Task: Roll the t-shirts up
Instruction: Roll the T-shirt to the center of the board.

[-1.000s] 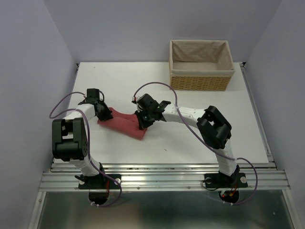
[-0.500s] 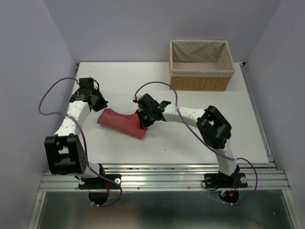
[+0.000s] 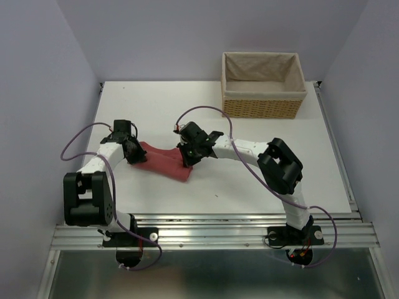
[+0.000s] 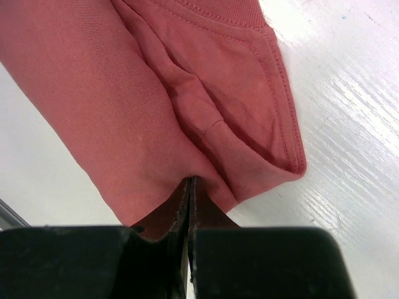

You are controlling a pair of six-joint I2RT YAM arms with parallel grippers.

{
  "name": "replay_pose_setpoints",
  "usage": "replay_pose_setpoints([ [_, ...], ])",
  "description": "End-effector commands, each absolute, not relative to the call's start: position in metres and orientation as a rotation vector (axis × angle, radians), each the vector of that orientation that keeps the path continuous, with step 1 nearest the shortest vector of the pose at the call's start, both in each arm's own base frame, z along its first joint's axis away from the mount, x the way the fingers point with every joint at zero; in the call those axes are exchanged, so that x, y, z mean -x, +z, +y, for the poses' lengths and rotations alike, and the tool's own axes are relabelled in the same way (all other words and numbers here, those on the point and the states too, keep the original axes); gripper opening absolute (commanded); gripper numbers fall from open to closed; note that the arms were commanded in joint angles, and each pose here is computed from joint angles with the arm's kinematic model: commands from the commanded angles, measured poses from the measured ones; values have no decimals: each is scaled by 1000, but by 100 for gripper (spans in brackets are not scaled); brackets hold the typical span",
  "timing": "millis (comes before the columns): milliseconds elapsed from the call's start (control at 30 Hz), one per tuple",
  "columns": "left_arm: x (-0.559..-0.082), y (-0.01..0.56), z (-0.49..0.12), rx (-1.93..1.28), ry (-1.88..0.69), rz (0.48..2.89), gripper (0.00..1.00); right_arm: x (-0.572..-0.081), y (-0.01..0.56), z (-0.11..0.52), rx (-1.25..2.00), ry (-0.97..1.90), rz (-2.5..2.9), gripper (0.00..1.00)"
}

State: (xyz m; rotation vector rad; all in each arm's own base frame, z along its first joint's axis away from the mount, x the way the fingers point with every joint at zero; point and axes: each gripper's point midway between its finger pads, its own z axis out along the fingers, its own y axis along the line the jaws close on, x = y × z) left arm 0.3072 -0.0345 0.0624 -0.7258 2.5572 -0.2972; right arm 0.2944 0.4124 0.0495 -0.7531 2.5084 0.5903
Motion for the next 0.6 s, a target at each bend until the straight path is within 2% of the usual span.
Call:
replay_pose_setpoints([
  [0, -312, 27, -29, 815, -236, 2591, 0, -297, 72, 419, 758, 619, 2467, 1],
  [133, -307, 11, -32, 833, -237, 2648, 0, -296, 87, 416, 770, 617, 2440, 1],
  [300, -310, 46, -18, 824, -157, 2571, 0, -297, 142, 426, 768, 691, 2325, 4],
  [500, -310, 59, -18, 813, -164, 2545, 0, -283, 184, 486, 809, 906, 2226, 4],
  [567, -308, 54, -18, 818, -157, 2563, 0, -285, 170, 501, 800, 912, 2241, 4],
])
